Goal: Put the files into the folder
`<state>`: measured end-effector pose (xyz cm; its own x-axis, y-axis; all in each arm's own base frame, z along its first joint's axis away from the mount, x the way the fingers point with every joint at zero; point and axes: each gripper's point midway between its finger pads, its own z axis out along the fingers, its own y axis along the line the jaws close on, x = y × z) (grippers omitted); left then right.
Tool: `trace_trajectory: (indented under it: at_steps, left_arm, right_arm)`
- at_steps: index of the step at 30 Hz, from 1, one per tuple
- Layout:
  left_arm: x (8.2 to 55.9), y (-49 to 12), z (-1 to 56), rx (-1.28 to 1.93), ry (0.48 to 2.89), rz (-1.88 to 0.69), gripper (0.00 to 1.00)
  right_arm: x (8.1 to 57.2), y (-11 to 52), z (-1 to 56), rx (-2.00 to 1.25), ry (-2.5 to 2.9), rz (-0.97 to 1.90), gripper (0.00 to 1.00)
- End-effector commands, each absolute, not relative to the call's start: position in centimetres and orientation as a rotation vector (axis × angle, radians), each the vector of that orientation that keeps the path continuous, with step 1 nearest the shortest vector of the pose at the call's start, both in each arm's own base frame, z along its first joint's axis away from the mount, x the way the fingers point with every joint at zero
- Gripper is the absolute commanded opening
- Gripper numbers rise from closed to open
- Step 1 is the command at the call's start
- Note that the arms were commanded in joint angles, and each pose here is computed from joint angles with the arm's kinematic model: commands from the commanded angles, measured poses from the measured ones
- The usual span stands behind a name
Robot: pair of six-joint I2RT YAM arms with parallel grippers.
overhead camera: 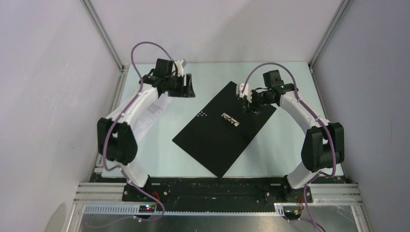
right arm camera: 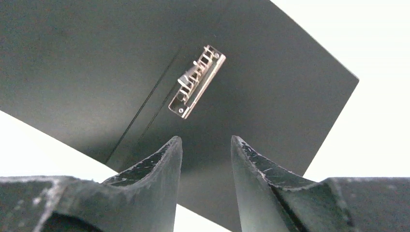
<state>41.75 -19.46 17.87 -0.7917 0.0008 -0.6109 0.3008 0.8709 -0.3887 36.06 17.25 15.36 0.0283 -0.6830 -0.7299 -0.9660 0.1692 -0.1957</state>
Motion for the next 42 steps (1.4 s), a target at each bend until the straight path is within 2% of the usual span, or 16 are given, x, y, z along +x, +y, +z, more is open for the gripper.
trace_trajectory:
  at_steps: [1,7,12,31,37,41,42]
  left_arm:
    - [37.2,-15.7,17.2,0.542,2.425,-0.387,0.74]
    - [35.8,-14.8,19.3,0.451,2.392,-0.430,0.73]
    - [35.1,-14.8,20.0,0.413,2.380,-0.474,0.72]
    - [34.6,-14.0,20.2,0.427,2.362,-0.425,0.73]
    - [34.6,-13.9,20.2,0.433,2.359,-0.420,0.73]
    - [34.7,-14.0,20.1,0.432,2.362,-0.424,0.73]
    - [34.7,-14.0,20.1,0.432,2.365,-0.427,0.73]
  right_arm:
    - [35.3,19.7,15.4,-1.915,1.247,0.426,0.44]
    - [34.2,21.0,12.6,-2.167,1.026,0.350,0.40]
    - [35.1,21.3,10.2,-2.289,0.942,0.270,0.37]
    - [36.9,24.4,6.7,-2.303,0.919,0.235,0.28]
    - [37.2,24.3,6.5,-2.311,0.934,0.212,0.15]
    - [37.0,23.8,6.8,-2.311,0.965,0.211,0.00]
    - [36.8,23.7,7.1,-2.304,0.986,0.216,0.00]
